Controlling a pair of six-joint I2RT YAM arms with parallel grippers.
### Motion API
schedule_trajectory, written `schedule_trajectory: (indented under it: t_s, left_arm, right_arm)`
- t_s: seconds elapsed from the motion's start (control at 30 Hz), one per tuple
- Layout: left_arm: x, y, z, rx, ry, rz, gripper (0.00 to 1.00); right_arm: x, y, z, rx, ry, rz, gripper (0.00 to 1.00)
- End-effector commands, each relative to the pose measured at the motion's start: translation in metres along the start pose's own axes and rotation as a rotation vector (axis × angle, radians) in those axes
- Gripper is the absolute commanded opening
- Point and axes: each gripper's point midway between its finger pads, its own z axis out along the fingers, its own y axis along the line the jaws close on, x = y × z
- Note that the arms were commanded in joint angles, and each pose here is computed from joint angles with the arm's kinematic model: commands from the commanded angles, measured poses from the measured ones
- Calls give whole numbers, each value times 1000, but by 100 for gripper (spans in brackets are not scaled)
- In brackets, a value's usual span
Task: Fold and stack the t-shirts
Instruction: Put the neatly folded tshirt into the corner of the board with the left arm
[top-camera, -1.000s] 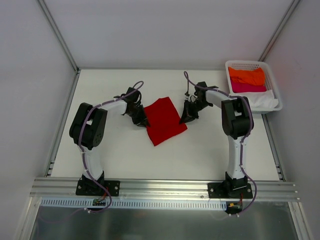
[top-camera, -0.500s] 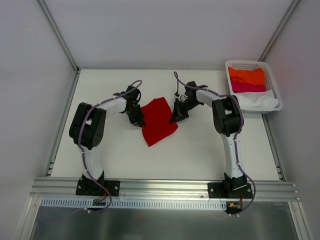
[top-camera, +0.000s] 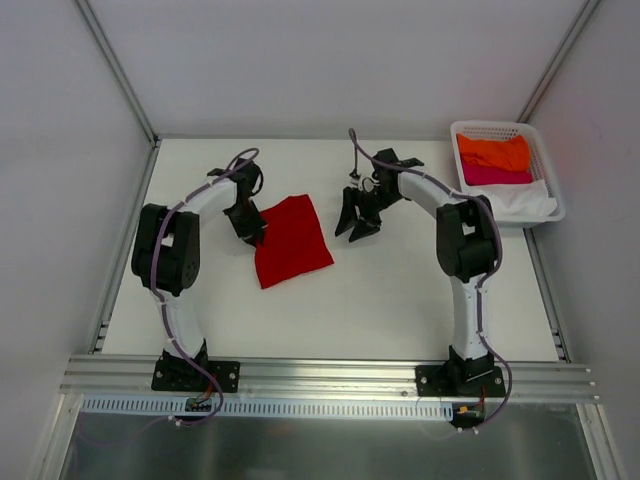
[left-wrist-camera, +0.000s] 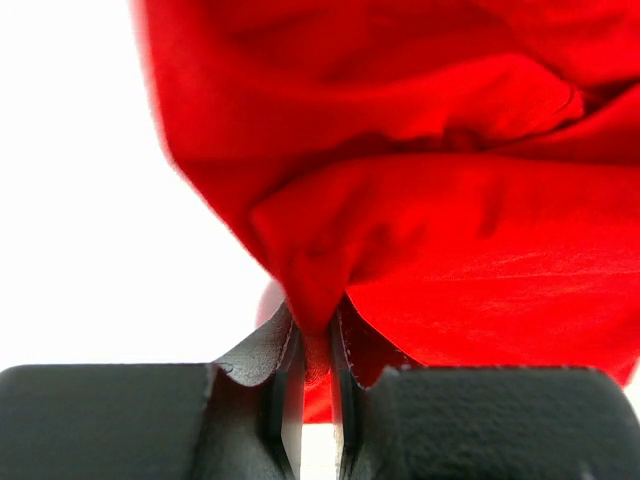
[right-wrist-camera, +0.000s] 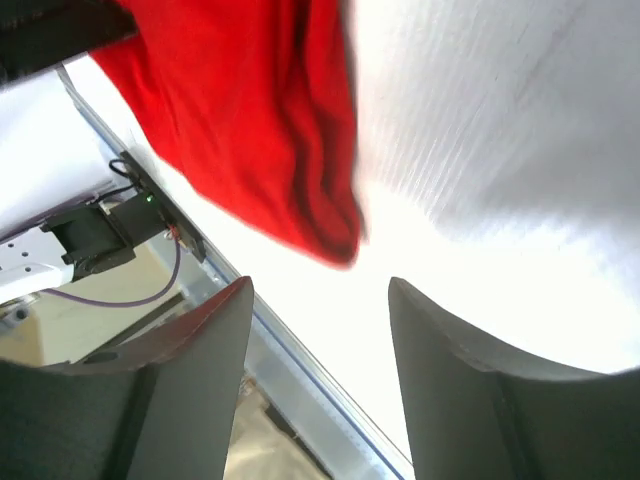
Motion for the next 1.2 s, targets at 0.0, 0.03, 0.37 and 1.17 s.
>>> schedule_trajectory:
  t_s: [0.0, 0.03, 0.37, 1.17]
  left_arm:
    - [-33, 16, -27, -65, -74, -70, 0]
    - [-38, 17, -28, -72, -80, -63, 0]
    - [-84, 45, -42, -124, -102, -108, 0]
    - [-132, 145, -20, -225, -12, -329, 0]
  right_arm:
    - [-4, 36, -61, 44, -133, -134, 60]
    - [-2, 38, -69, 55, -137, -134, 60]
    - [-1, 55, -107, 67, -200, -189, 61]
    - [3, 47, -100, 74, -174, -173, 61]
